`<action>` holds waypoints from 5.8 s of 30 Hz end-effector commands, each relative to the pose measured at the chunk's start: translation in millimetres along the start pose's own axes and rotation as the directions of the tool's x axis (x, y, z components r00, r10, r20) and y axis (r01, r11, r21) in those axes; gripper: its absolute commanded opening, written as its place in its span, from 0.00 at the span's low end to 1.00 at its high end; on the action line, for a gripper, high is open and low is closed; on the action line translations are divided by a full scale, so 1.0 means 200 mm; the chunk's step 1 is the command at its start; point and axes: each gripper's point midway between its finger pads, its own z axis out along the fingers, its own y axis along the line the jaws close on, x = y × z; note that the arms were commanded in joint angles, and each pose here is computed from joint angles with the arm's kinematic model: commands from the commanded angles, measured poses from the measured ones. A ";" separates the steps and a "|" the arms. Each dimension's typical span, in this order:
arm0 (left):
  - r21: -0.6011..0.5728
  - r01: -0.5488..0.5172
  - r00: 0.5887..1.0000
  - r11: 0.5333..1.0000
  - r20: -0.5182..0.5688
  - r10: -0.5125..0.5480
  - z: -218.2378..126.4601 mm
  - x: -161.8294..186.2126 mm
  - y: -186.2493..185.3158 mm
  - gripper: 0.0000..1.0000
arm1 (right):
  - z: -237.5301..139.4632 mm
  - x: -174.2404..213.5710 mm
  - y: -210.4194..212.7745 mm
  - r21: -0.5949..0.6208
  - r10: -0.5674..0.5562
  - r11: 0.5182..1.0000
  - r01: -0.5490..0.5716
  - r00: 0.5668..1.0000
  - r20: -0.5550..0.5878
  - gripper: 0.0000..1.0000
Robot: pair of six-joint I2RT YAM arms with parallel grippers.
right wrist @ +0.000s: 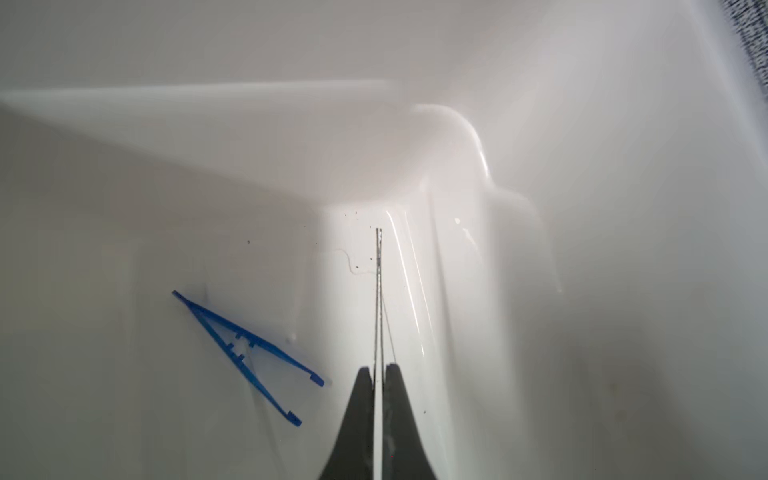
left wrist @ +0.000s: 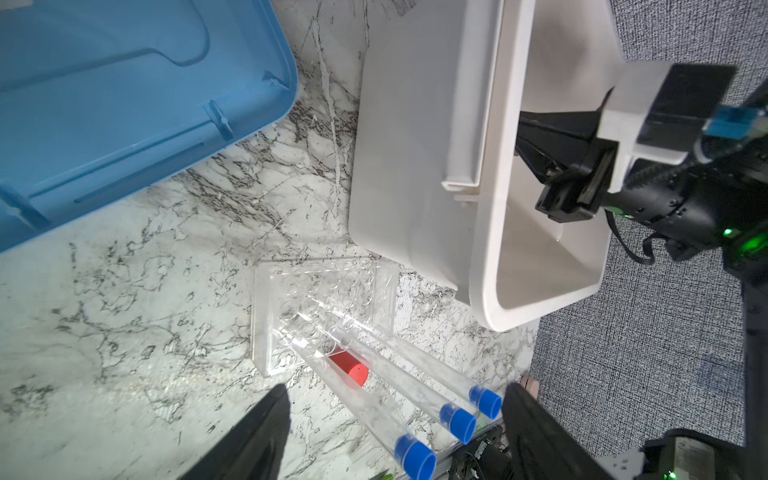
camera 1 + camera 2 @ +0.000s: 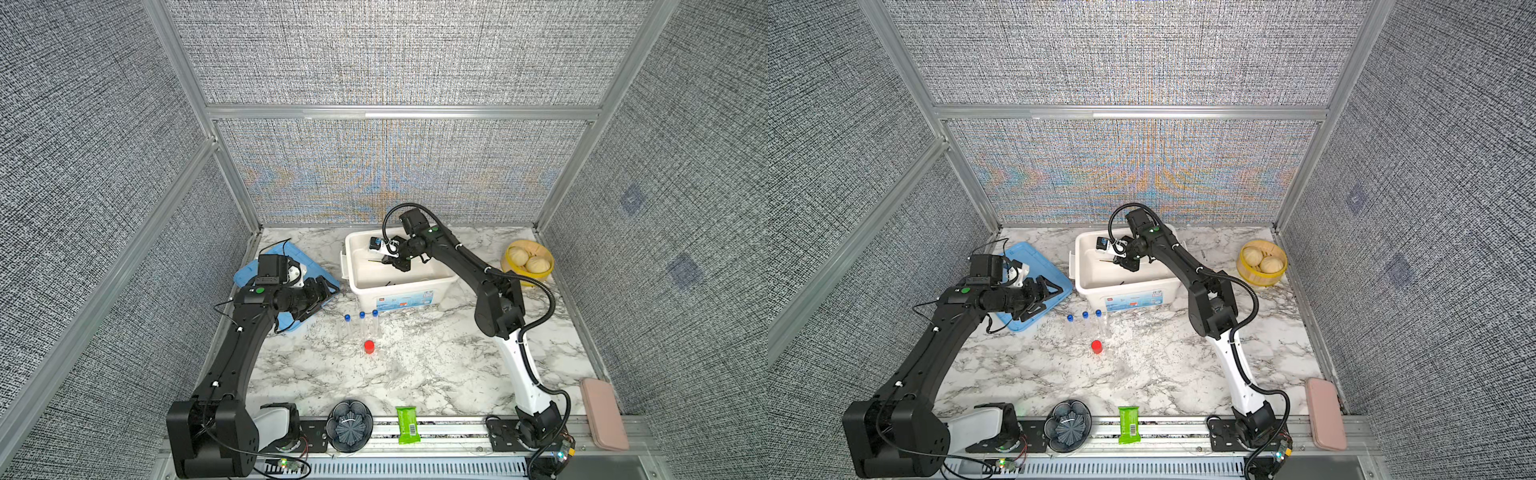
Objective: Organize the chemistry lab equipment
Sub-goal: 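Lower the metal tweezers into the bin and open the right gripper, then move the right gripper out of the bin toward the clear funnel, then close the right gripper on the clear plastic funnel and lift it, then carry the funnel over the white bin and lower it inside, then open the right gripper to release the funnel and raise it out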
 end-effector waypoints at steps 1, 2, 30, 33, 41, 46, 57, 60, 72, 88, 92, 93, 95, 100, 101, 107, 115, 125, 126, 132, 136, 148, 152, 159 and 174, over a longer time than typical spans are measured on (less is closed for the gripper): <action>0.011 -0.016 1.000 1.000 -0.012 0.017 0.00 0.00 -0.01 0.81 | 0.04 0.06 0.01 -0.005 -0.007 1.000 0.007 0.999 -0.047 0.00; 0.012 -0.019 1.000 1.000 -0.013 0.019 0.00 0.01 -0.01 0.81 | 0.06 0.07 0.01 -0.007 -0.007 1.000 0.007 0.999 -0.054 0.00; 0.022 -0.025 1.000 0.999 0.011 0.025 -0.06 0.04 -0.04 0.81 | -0.02 -0.03 -0.06 0.092 -0.048 0.994 0.051 0.998 -0.039 0.29; 0.031 -0.028 0.999 0.999 0.038 0.027 -0.09 0.04 -0.05 0.81 | -0.14 -0.13 -0.05 0.107 -0.053 0.993 0.053 0.999 -0.003 0.29; 0.021 -0.052 0.992 0.998 0.120 0.050 -0.15 0.02 -0.06 0.82 | -0.63 -0.41 0.07 0.176 -0.080 0.983 0.060 0.991 0.108 0.30; -0.013 -0.048 0.984 0.999 0.173 0.050 -0.19 0.02 -0.03 0.81 | -0.88 -0.45 0.32 0.168 -0.092 0.983 0.073 0.990 0.109 0.33; -0.050 -0.038 0.974 0.998 0.220 0.048 -0.17 0.02 0.05 0.81 | -0.91 -0.28 0.89 0.130 0.406 0.900 -0.415 0.909 0.088 0.44; -0.055 -0.038 0.978 0.998 0.204 0.048 -0.15 0.02 0.06 0.81 | -0.90 -0.23 1.06 0.022 0.542 0.840 -0.543 0.839 0.047 0.45; -0.012 0.007 0.988 1.000 0.153 -0.005 -0.04 0.00 0.07 0.82 | -0.54 0.00 1.54 -0.118 0.645 0.726 -0.678 0.730 -0.224 0.50; 0.036 0.025 0.997 0.999 0.075 -0.028 0.02 0.03 0.06 0.81 | -0.27 0.08 1.75 -0.277 0.631 0.609 -0.744 0.665 -0.398 0.37; 0.038 0.027 0.997 0.999 0.078 -0.029 0.02 0.02 0.05 0.81 | -0.28 0.05 1.80 -0.340 0.617 0.575 -0.744 0.667 -0.417 0.18; 0.037 0.026 0.997 0.999 0.072 -0.029 0.02 0.02 0.05 0.81 | -0.29 0.04 1.80 -0.354 0.616 0.568 -0.743 0.669 -0.415 0.13; 0.035 0.018 0.997 0.999 0.070 -0.021 0.01 0.02 0.04 0.81 | -0.31 0.01 1.81 -0.372 0.615 0.559 -0.741 0.671 -0.414 0.06; 0.035 0.020 0.997 0.999 0.077 -0.023 0.00 0.02 0.03 0.81 | -0.44 -0.08 1.78 -0.435 0.621 0.546 -0.715 0.695 -0.363 0.00; 0.035 0.015 0.997 0.999 0.074 -0.018 -0.01 0.02 0.03 0.81 | -0.47 -0.11 1.76 -0.440 0.629 0.549 -0.711 0.698 -0.343 0.00; 0.029 -0.002 0.996 1.000 0.094 -0.001 -0.03 0.01 0.02 0.82 | -0.70 -0.25 1.49 -0.394 0.612 0.681 -0.617 0.775 -0.156 0.00; 0.019 -0.033 0.994 0.999 0.108 0.030 -0.08 0.02 -0.01 0.81 | -0.97 -0.38 0.89 -0.081 0.581 0.814 -0.576 0.800 0.149 0.00; -0.126 -0.040 0.984 0.991 0.165 0.060 -0.18 0.03 0.08 0.82 | -0.80 -0.43 0.38 0.153 0.538 0.804 -0.574 0.813 0.223 0.00; -0.138 -0.037 0.984 0.990 0.166 0.059 -0.19 0.04 0.10 0.82 | -0.74 -0.42 0.34 0.167 0.545 0.799 -0.577 0.813 0.205 0.00; -0.183 -0.048 0.978 0.982 0.192 0.084 -0.27 0.07 0.11 0.82 | -0.43 -0.33 0.18 0.175 0.572 0.797 -0.578 0.816 0.088 0.00; -0.205 -0.049 0.974 0.978 0.208 0.093 -0.30 0.06 0.11 0.83 | -0.26 -0.26 0.13 0.157 0.596 0.790 -0.593 0.802 0.030 0.00; -0.203 -0.019 0.976 0.979 0.209 0.062 -0.27 0.06 0.14 0.83 | 0.10 -0.08 0.14 0.058 0.640 0.768 -0.637 0.767 -0.048 0.00; -0.204 -0.007 0.977 0.979 0.209 0.051 -0.26 0.05 0.14 0.83 | 0.18 -0.03 0.15 0.041 0.655 0.756 -0.654 0.753 -0.066 0.00; -0.222 0.045 0.972 0.974 0.237 0.009 -0.22 0.04 0.21 0.83 | 0.24 0.04 0.16 0.042 0.676 0.737 -0.675 0.732 -0.087 0.02; -0.407 0.311 0.927 0.859 0.331 -0.178 -0.23 0.02 0.49 0.86 | -0.16 -0.27 0.08 0.023 0.640 0.765 -0.643 0.765 0.075 0.34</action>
